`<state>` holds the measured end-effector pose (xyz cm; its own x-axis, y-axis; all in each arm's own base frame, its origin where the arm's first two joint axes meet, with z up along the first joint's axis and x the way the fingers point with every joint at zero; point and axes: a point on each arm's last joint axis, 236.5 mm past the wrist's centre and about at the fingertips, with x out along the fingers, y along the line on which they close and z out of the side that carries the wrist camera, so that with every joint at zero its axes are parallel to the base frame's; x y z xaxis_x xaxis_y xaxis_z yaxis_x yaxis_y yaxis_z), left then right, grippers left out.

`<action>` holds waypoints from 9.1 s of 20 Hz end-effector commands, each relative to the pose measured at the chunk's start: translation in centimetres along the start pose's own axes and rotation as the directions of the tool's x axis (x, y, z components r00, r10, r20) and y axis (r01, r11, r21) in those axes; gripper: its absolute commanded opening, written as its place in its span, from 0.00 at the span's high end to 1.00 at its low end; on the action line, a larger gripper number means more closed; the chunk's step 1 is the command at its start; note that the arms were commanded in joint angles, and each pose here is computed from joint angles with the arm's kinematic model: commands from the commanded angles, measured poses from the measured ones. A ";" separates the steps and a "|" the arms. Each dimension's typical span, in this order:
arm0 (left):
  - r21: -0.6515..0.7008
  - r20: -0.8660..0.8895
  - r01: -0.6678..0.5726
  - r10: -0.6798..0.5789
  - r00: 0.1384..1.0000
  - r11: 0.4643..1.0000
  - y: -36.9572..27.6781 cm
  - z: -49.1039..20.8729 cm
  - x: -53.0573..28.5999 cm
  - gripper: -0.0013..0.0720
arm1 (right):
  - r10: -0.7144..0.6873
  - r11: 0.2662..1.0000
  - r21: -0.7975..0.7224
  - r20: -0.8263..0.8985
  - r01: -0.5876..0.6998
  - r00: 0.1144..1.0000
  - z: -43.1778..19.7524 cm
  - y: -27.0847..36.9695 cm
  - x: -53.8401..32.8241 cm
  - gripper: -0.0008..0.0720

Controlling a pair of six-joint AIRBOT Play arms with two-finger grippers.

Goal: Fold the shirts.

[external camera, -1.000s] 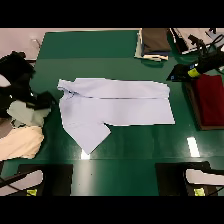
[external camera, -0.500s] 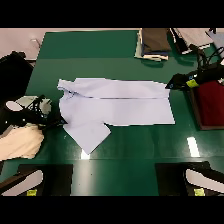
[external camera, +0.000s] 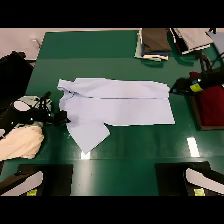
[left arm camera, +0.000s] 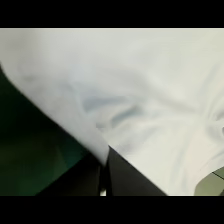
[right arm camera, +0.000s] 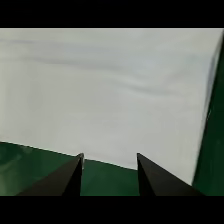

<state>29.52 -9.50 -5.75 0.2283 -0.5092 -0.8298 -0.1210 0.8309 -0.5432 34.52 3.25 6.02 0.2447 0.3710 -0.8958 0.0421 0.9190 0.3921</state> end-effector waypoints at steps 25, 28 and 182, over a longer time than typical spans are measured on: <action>0.276 0.275 0.014 -0.093 0.957 0.961 -10.4 6.5 -13.5 0.95 | 0.223 0.973 0.017 0.209 -0.232 0.952 1.5 0.7 0.6 0.96; 0.450 0.502 -0.041 -0.215 0.837 0.892 -18.4 7.4 -25.7 0.95 | 0.223 0.967 -0.214 0.457 -0.137 0.861 5.0 6.1 -11.7 0.96; 0.299 0.003 0.164 -0.172 0.985 0.940 -20.9 8.8 8.0 0.95 | 0.406 0.892 0.254 -0.092 -0.373 0.909 2.4 -5.2 13.4 0.92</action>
<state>42.36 -25.51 0.91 0.2464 -0.6347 -0.7324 0.1865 0.7726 -0.6068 38.30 1.20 -8.38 0.1218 0.6948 -0.7088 0.2526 0.6689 0.6991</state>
